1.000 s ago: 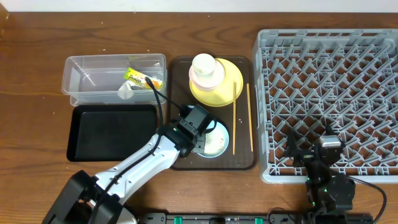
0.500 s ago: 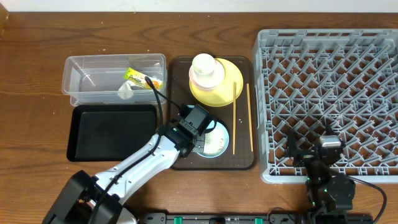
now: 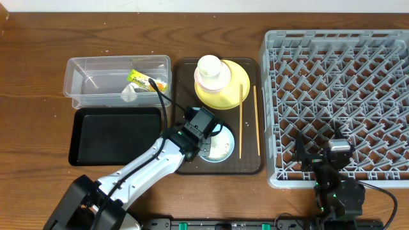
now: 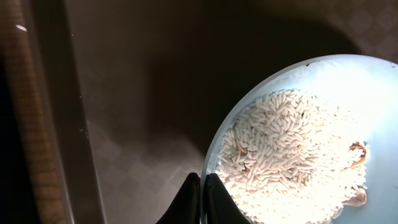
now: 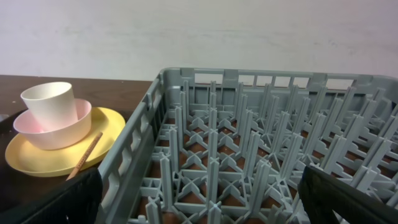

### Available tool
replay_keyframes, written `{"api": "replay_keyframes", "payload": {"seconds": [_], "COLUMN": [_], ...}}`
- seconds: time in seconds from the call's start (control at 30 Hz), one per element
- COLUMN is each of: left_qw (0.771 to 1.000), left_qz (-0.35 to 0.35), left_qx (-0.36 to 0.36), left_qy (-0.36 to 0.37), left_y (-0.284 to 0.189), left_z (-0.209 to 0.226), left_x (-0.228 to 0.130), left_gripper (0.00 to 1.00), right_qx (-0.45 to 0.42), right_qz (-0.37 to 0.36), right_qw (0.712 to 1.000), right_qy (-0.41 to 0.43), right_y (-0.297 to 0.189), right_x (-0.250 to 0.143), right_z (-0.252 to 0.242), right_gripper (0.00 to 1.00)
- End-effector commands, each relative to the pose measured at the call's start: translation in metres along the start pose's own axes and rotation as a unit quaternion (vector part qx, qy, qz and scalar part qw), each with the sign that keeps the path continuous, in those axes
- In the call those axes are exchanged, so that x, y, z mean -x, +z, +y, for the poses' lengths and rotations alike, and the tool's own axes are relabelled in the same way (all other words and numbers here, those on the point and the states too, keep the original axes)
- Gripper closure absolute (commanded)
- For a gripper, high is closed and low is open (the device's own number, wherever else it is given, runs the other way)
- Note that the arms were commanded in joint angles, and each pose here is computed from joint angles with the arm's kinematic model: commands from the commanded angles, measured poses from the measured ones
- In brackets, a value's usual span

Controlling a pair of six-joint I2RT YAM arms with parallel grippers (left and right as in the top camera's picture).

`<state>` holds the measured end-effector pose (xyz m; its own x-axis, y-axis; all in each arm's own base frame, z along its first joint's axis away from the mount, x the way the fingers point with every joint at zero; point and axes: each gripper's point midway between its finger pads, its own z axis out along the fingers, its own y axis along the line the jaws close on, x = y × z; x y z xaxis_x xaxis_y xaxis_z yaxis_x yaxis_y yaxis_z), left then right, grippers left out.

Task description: Sort waste into correct bins and load items into the dishwasher rack

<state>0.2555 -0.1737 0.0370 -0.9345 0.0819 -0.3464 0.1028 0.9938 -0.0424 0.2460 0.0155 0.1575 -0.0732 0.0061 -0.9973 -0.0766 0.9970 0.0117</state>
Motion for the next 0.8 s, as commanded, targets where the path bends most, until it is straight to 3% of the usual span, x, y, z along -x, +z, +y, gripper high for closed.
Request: {"api": "replay_keyframes", "payload": {"seconds": [0.0, 0.4, 0.6, 0.77], "left_qw": [0.998, 0.987, 0.986, 0.986], "left_qz": [-0.025, -0.082, -0.083, -0.097], "left_qx": [0.05, 0.14, 0.146, 0.137], "left_qy": [0.004, 0.005, 0.017, 0.012], "left_y": [0.001, -0.007, -0.008, -0.018], "left_z": [0.018, 0.048, 0.05, 0.046], "left_x": [0.007, 0.026, 0.028, 0.037], "left_gripper": [0.94, 0.92, 0.56, 0.54], "right_qx": [-0.003, -0.003, -0.003, -0.003], "right_qz": [0.0, 0.0, 0.0, 0.0], "right_qw": [1.0, 1.0, 1.0, 1.0], "right_qy": [0.007, 0.007, 0.007, 0.007], "right_y": [0.0, 0.0, 0.0, 0.0], "right_x": [0.0, 0.0, 0.0, 0.0], "right_z": [-0.001, -0.001, -0.001, -0.001], "right_gripper": [0.01, 0.01, 0.01, 0.01]}}
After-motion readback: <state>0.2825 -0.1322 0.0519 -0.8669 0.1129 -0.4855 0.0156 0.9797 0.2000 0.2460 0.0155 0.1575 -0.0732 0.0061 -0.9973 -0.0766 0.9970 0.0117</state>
